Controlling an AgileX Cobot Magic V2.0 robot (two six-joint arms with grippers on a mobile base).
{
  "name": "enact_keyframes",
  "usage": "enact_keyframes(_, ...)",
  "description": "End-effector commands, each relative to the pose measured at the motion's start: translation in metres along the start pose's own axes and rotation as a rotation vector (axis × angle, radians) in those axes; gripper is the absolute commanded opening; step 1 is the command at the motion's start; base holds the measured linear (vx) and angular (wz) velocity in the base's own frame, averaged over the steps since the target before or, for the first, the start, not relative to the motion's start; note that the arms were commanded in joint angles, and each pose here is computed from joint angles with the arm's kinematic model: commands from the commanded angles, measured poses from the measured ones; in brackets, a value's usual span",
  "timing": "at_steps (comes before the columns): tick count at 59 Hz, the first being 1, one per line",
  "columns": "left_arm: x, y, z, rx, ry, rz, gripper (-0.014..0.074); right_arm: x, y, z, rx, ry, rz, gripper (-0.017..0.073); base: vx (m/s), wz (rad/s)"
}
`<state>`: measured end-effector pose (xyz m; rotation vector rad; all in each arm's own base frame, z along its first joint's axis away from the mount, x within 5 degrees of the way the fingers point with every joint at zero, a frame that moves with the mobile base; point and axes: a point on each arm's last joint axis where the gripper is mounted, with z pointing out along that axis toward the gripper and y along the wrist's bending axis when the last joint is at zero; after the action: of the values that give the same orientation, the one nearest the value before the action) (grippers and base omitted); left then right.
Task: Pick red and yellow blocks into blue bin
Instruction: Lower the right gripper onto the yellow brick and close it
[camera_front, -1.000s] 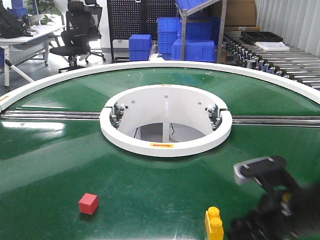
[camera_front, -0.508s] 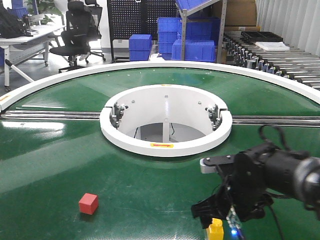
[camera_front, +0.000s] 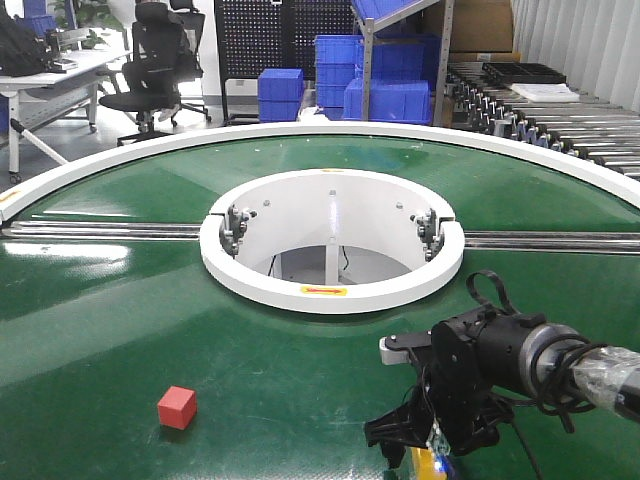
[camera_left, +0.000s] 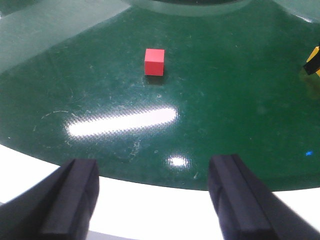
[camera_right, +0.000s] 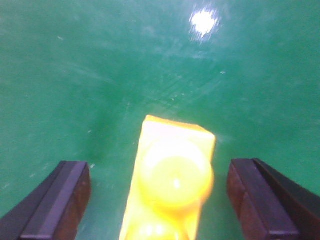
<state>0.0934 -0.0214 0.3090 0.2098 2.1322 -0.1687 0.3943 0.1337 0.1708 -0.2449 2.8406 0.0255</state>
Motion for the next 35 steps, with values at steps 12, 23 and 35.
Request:
enact_keyframes(12,-0.014,-0.001,-0.003,0.010,-0.097,-0.011,0.0577,-0.013,-0.001,-0.027,-0.004,-0.100,-0.009,0.0451,0.00,0.00)
enact_keyframes(23,-0.014,-0.001,-0.003,0.010,-0.097,-0.011,0.0577,-0.011,-0.001,-0.027,0.000,-0.083,-0.009,0.0274,0.00,0.00)
enact_keyframes(35,-0.015,-0.001,-0.003,0.010,-0.103,-0.011,0.0577,-0.009,-0.002,-0.051,0.000,-0.092,-0.035,0.0224,0.00,0.00)
